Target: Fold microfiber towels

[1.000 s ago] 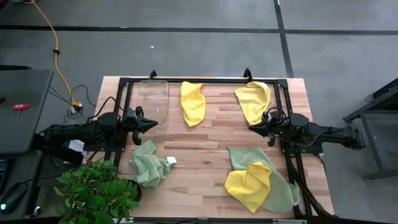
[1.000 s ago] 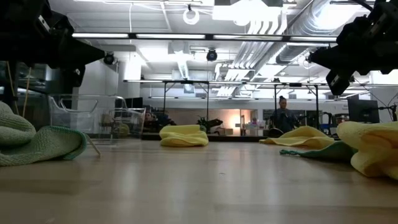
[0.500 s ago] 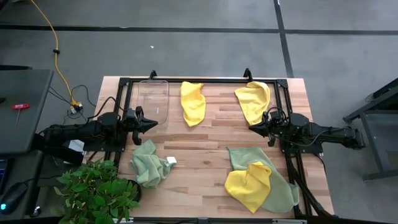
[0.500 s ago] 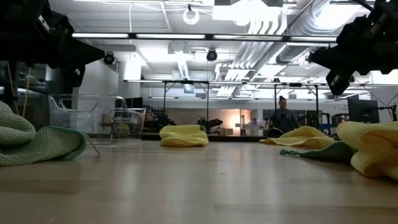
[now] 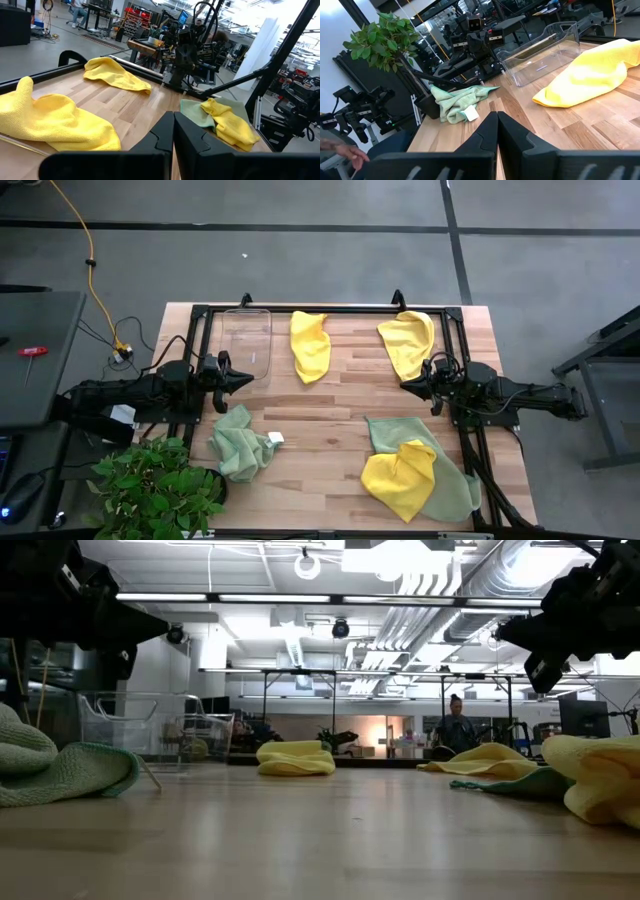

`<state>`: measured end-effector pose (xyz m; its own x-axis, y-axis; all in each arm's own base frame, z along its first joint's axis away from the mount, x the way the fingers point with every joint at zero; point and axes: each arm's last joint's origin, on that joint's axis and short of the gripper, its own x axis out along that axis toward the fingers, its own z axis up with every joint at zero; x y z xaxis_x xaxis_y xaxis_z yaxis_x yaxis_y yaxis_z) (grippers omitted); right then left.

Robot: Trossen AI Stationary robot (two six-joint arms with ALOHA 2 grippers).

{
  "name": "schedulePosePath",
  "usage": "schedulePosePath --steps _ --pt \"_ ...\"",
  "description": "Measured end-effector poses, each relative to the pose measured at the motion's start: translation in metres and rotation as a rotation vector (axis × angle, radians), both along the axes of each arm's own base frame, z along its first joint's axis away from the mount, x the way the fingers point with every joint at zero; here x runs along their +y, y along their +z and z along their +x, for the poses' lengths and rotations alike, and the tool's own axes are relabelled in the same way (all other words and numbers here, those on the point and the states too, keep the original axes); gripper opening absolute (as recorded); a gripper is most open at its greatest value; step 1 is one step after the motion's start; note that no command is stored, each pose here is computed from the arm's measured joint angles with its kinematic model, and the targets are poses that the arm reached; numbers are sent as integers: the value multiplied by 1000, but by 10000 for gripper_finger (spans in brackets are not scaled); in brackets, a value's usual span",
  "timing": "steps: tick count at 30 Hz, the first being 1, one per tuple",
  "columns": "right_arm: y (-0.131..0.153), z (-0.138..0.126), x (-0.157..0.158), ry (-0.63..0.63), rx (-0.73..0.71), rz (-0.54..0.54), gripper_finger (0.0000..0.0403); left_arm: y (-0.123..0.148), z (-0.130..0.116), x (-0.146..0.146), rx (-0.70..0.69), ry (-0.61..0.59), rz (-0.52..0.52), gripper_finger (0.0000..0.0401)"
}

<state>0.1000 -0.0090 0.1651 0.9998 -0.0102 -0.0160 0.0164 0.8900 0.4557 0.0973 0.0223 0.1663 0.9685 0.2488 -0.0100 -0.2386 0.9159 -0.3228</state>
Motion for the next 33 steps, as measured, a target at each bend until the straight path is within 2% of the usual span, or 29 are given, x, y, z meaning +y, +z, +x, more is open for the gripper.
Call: schedulePosePath --steps 21,24,27,30,33 --pt "0 0 0 0 0 0 0 2 0 1 -17 18 4 0" --pt "0 0 0 0 0 0 0 13 -1 1 -152 56 -44 0" --pt "0 0 0 0 0 0 0 31 -6 2 -395 77 -197 0" --pt "0 0 0 0 -1 0 0 44 -13 6 -603 208 -266 0" --pt "0 0 0 0 -1 0 0 51 -14 8 -645 291 -261 0"
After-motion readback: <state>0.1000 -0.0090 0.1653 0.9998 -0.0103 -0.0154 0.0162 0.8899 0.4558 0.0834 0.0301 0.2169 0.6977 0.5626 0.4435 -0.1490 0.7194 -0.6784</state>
